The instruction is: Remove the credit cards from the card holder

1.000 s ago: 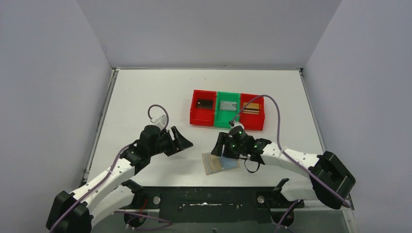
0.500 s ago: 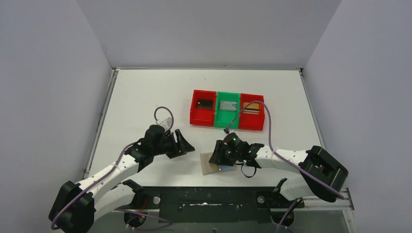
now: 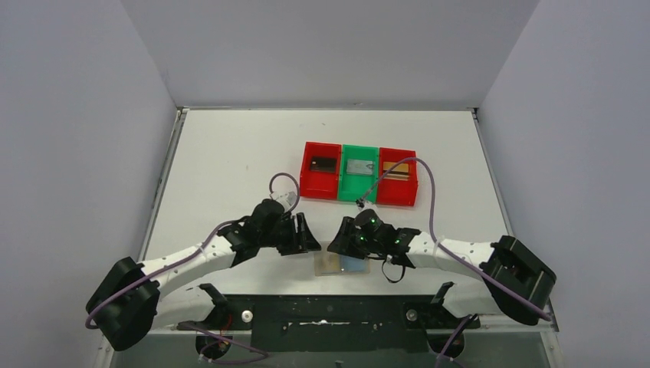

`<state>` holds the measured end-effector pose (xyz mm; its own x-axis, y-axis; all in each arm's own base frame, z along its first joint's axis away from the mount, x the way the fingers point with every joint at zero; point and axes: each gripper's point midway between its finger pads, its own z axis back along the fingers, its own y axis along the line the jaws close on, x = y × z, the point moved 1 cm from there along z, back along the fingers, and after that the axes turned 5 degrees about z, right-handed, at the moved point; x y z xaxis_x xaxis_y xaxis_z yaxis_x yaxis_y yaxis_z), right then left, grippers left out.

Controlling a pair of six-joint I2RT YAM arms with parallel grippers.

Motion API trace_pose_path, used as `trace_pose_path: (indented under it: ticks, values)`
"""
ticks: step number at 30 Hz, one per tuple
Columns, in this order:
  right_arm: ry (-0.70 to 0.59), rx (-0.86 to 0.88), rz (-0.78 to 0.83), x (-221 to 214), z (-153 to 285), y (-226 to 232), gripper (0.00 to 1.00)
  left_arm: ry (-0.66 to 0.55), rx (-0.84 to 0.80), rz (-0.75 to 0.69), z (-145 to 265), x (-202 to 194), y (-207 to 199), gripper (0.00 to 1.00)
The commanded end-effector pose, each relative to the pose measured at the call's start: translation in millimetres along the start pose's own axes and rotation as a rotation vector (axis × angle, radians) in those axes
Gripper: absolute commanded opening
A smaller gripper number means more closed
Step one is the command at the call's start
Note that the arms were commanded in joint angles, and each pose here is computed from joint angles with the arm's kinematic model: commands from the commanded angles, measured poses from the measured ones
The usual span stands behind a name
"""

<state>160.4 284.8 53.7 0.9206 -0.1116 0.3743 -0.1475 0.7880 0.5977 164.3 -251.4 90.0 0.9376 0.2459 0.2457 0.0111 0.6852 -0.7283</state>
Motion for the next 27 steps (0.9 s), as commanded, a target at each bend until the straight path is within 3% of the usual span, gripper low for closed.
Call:
trace_pose_path:
  ticks: [1, 7, 16, 27]
  values:
    - [-0.146, -0.043, -0.066, 21, 16, -7, 0.41, -0.051, -0.014, -0.048, -10, 12, -25, 0.51]
    - [-0.150, 0.066, -0.162, 12, 19, -18, 0.40, -0.046, 0.035, -0.054, -28, 6, -32, 0.49]
    - [-0.134, 0.121, -0.169, 11, 15, -13, 0.35, 0.013, 0.134, -0.093, -49, -6, -23, 0.43]
    - [-0.100, 0.125, -0.194, 9, 7, -18, 0.34, 0.031, 0.288, -0.146, -60, -17, -3, 0.45]
